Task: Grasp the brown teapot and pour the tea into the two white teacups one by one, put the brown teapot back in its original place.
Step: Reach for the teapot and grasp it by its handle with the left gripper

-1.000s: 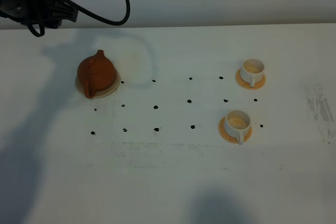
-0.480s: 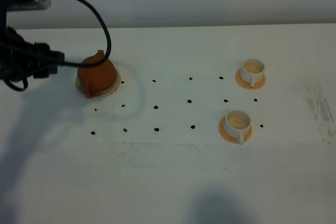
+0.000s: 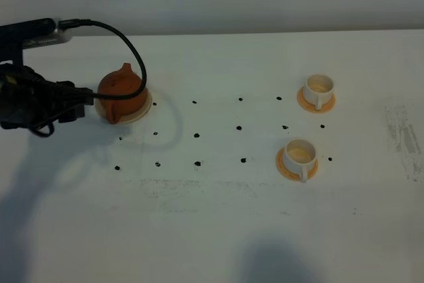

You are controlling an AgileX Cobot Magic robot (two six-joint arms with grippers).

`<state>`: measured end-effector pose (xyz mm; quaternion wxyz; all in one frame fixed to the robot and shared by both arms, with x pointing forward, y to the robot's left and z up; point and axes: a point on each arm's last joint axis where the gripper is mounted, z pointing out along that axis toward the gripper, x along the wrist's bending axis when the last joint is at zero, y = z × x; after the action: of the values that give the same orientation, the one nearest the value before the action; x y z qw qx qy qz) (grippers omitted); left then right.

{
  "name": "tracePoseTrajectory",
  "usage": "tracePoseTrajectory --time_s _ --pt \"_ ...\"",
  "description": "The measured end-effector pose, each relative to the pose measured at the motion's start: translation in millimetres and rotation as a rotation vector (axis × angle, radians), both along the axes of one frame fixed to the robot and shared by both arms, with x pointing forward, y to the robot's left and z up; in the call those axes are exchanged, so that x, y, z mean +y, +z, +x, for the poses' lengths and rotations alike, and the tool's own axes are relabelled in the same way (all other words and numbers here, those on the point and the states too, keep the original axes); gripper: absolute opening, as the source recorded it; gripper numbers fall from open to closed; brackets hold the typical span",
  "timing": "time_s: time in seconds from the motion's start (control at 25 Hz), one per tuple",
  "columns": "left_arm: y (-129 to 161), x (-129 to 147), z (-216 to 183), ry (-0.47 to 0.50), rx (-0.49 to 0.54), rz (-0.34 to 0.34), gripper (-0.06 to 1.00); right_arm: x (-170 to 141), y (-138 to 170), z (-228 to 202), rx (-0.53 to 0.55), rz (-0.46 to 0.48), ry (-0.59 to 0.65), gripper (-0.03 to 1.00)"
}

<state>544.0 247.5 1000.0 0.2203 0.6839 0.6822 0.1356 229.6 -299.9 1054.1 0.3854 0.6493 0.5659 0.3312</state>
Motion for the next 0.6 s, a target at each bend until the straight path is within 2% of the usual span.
tracePoseTrajectory --time_s 0.16,0.36,0.6 --pt "-13.5 -4.5 23.9 -0.002 0.098 0.011 0.56 0.0 0.0 0.0 0.000 0.000 0.000 0.22" --pt "-23.7 -9.0 49.5 -0.012 0.147 0.020 0.56 0.0 0.0 0.0 0.000 0.000 0.000 0.22" --pt "-34.5 -18.0 78.1 -0.109 0.211 0.064 0.56 0.0 0.0 0.0 0.000 0.000 0.000 0.22"
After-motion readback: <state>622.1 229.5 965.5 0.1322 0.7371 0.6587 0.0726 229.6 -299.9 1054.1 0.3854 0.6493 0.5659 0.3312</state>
